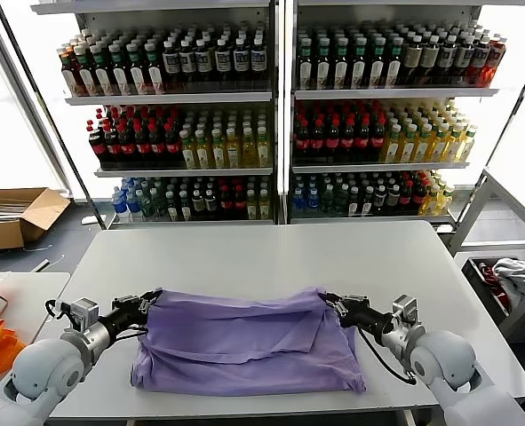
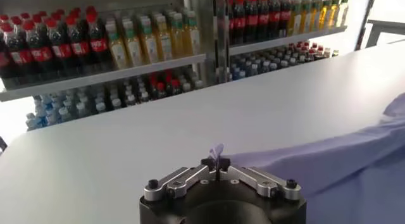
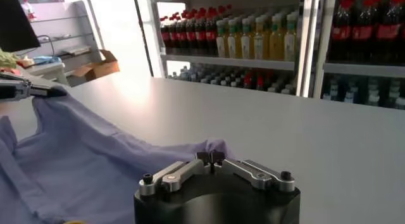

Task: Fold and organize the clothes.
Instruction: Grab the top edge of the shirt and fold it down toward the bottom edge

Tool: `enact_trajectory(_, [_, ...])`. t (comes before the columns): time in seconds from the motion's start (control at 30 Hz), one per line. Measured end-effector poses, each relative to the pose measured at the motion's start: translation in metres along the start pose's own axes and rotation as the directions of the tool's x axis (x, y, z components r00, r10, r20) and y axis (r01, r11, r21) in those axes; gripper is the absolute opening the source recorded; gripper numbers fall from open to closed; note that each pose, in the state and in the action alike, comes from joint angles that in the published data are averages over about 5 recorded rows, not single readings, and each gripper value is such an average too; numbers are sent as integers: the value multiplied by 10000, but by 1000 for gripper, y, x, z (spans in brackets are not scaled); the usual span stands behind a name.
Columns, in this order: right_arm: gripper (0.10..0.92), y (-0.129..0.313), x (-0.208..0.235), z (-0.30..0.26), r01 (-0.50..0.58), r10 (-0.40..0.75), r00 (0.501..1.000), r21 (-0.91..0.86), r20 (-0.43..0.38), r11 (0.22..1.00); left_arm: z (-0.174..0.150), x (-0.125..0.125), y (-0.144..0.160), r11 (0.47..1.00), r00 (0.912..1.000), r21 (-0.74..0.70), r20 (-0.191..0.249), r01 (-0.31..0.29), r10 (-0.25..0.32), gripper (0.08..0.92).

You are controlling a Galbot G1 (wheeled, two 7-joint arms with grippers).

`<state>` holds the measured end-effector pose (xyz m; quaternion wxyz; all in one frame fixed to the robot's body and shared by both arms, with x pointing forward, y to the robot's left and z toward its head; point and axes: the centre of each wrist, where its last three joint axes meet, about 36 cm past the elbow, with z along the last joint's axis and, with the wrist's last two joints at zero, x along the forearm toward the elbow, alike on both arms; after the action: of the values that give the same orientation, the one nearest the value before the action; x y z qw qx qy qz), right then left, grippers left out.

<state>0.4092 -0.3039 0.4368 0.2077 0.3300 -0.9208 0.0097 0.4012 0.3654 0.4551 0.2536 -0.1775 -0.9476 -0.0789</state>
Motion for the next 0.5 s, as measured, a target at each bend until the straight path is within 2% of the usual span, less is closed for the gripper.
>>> enact_trajectory(0.5, [107, 31, 43, 34, -6, 0, 9977, -84, -672, 10000, 21, 39, -35, 9981, 9925, -381, -1140, -486, 440, 104])
